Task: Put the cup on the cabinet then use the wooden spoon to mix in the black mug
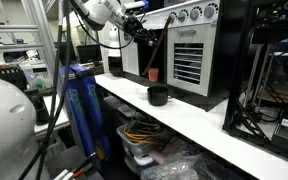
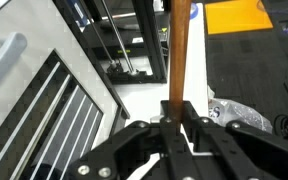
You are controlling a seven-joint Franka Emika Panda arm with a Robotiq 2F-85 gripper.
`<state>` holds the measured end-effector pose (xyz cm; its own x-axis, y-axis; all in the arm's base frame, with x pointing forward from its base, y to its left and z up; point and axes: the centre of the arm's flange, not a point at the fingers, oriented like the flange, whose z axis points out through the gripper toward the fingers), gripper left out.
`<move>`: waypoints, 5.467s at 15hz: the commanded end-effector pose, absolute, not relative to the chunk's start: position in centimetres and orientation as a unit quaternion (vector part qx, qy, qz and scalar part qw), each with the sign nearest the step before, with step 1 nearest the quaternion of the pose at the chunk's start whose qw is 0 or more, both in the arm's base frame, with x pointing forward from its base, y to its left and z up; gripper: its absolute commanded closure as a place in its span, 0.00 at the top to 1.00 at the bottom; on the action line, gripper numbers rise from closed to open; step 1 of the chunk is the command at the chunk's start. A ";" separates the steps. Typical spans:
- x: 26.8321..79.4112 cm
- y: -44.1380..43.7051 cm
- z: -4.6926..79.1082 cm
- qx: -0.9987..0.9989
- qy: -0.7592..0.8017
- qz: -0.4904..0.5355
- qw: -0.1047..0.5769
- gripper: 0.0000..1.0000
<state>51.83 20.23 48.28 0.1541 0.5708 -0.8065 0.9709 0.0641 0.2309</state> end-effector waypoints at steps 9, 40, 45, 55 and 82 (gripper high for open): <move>46.7 2.4 44.7 0.710 0.630 -0.096 0.300 0.04; 46.2 -10.5 40.0 0.794 0.591 0.071 0.126 0.04; 47.0 -11.3 38.5 0.807 0.577 0.062 0.112 0.04; 49.5 -11.8 34.5 0.814 0.573 0.031 0.089 0.04; 51.7 -8.6 24.1 0.806 0.590 0.014 0.041 0.04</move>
<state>50.93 -7.92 25.05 0.3199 0.9463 -0.0471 0.9457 -0.3160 0.0757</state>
